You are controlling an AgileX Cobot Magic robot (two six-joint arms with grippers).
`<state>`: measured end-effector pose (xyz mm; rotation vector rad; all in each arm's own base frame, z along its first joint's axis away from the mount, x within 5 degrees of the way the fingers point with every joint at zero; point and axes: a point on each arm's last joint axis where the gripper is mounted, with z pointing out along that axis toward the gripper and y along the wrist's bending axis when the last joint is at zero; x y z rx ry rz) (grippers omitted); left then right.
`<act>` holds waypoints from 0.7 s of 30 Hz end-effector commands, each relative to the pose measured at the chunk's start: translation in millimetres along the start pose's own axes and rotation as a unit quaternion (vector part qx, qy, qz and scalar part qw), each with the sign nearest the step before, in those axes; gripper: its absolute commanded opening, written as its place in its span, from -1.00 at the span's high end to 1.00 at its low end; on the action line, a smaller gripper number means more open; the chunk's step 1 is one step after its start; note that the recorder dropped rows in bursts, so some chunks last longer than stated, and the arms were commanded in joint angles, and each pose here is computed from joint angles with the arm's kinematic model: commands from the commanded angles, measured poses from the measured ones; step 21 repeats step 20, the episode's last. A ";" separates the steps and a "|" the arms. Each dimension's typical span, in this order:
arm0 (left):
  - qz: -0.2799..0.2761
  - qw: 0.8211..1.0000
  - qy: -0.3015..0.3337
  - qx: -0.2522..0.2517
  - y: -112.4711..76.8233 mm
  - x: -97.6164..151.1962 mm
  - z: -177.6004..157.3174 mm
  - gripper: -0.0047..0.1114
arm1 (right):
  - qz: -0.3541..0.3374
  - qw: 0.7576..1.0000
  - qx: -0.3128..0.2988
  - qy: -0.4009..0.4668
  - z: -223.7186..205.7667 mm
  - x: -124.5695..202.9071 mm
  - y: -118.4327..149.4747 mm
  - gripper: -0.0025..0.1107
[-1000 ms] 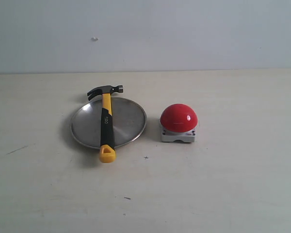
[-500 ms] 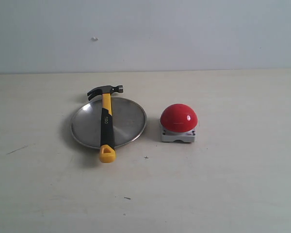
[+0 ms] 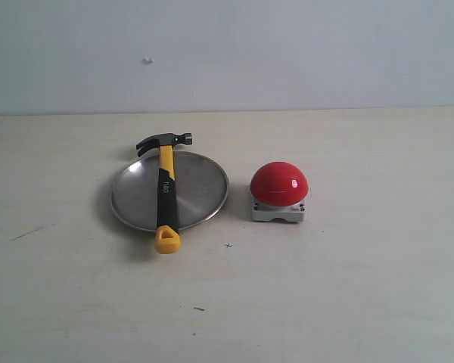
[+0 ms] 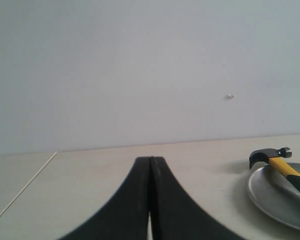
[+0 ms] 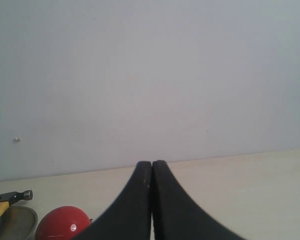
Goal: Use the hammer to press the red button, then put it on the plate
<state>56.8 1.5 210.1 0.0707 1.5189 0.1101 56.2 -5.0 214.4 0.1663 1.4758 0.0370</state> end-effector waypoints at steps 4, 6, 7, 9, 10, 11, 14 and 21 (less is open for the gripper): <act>-0.004 1.000 -0.003 -0.001 0.1 -0.5 -0.5 0.92 | -0.001 1.000 0.004 0.005 -0.4 2.4 -0.6 0.96; -0.004 1.000 -0.003 -0.001 0.1 -0.5 -0.5 0.92 | -0.001 1.000 0.004 0.005 -0.4 2.4 -0.6 0.96; -0.004 1.000 -0.003 -0.001 0.1 -0.5 -0.5 0.92 | -0.001 1.000 0.004 0.005 -0.4 2.4 -0.6 0.96; -0.004 1.000 -0.003 -0.001 0.1 -0.5 -0.5 0.92 | -0.001 1.000 0.004 0.005 -0.4 2.4 -0.6 0.96; -0.004 1.000 -0.003 -0.001 0.1 -0.5 -0.5 0.92 | -0.001 1.000 0.004 0.005 -0.4 2.4 -0.6 0.96; -0.004 1.000 -0.003 -0.001 0.1 -0.5 -0.5 0.92 | -0.001 1.000 0.004 0.005 -0.4 2.4 -0.6 0.96; -0.004 1.000 -0.003 -0.001 0.1 -0.5 -0.5 0.92 | -0.001 1.000 0.004 0.005 -0.4 2.4 -0.6 0.96; -0.004 1.000 -0.003 -0.001 0.1 -0.5 -0.5 0.92 | -0.001 1.000 0.004 0.005 -0.4 2.4 -0.6 0.96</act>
